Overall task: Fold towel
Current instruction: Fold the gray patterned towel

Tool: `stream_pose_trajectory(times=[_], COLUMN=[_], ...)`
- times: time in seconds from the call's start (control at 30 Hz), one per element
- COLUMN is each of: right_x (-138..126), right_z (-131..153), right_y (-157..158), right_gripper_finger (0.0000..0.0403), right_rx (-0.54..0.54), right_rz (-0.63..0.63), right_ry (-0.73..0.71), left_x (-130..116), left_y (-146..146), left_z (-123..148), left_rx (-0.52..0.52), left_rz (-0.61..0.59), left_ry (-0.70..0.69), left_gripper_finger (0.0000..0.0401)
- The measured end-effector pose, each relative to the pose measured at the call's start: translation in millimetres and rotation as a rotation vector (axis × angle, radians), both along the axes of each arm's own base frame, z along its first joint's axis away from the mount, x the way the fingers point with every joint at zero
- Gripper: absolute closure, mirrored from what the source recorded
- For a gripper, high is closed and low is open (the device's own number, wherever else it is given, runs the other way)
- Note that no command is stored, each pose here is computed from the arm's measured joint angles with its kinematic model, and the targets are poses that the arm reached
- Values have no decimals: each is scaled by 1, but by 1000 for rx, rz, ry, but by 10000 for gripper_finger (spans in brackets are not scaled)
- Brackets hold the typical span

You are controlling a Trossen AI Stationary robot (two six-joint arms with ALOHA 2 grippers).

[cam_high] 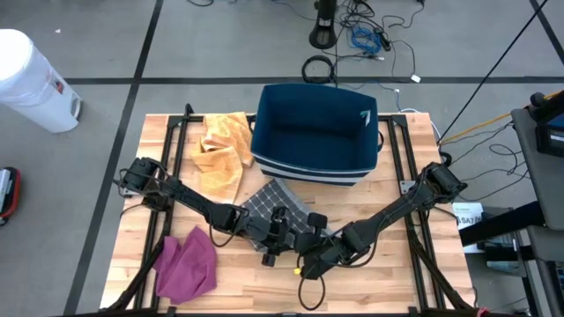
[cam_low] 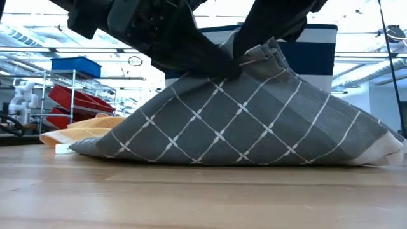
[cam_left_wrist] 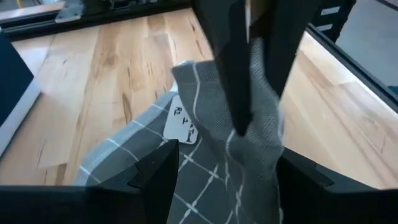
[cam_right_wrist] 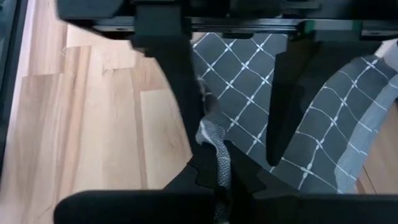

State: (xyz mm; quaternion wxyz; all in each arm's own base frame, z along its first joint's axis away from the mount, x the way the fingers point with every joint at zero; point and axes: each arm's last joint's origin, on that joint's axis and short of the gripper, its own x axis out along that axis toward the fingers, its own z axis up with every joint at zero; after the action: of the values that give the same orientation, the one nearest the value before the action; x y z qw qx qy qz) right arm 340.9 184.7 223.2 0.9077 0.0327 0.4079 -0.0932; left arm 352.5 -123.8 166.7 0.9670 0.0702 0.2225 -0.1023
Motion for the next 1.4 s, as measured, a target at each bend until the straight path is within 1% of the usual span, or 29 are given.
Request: stream_pose_trajectory(times=[0.1,0.2,0.27,0.37,0.43,0.47,0.57,0.73,0.8,0.87,0.97,1.07,1.2,1.4], right_x=[0,0,0,-3,-6,-8,-19,-39,-47,-55,-67,-81,-91,-107], right_z=[0,0,0,0,0,0,-3,-8,-11,-17,-29,-44,-58,-76], right_y=[-1,-1,0,5,10,13,20,31,36,40,44,46,51,43], right_gripper_finger=[401,401,400,392,376,364,314,217,189,172,162,162,171,186], right_rx=[-5,-13,-18,-38,-53,-60,-80,-96,-100,-105,-112,-126,-127,-173], right_rz=[1,7,16,57,87,99,121,106,103,94,63,29,9,-84], right_ry=[0,2,4,11,15,20,67,161,178,188,199,204,135,115], left_x=[0,0,0,0,-1,-2,-4,-5,-5,-5,-5,-5,-5,-6], left_y=[0,2,2,2,1,0,-1,-4,-4,-4,-3,-4,-4,-5], left_z=[0,0,0,-1,-1,-2,-5,-6,-6,-6,-6,-6,-6,-6], left_rx=[27,38,52,80,98,110,131,142,141,141,141,140,139,138], left_rz=[55,70,63,36,23,17,15,14,13,14,14,13,13,10], left_ry=[-14,-15,-13,-8,1,9,34,48,47,47,45,46,43,41], left_gripper_finger=[186,219,257,331,379,387,394,397,397,398,398,399,399,400])
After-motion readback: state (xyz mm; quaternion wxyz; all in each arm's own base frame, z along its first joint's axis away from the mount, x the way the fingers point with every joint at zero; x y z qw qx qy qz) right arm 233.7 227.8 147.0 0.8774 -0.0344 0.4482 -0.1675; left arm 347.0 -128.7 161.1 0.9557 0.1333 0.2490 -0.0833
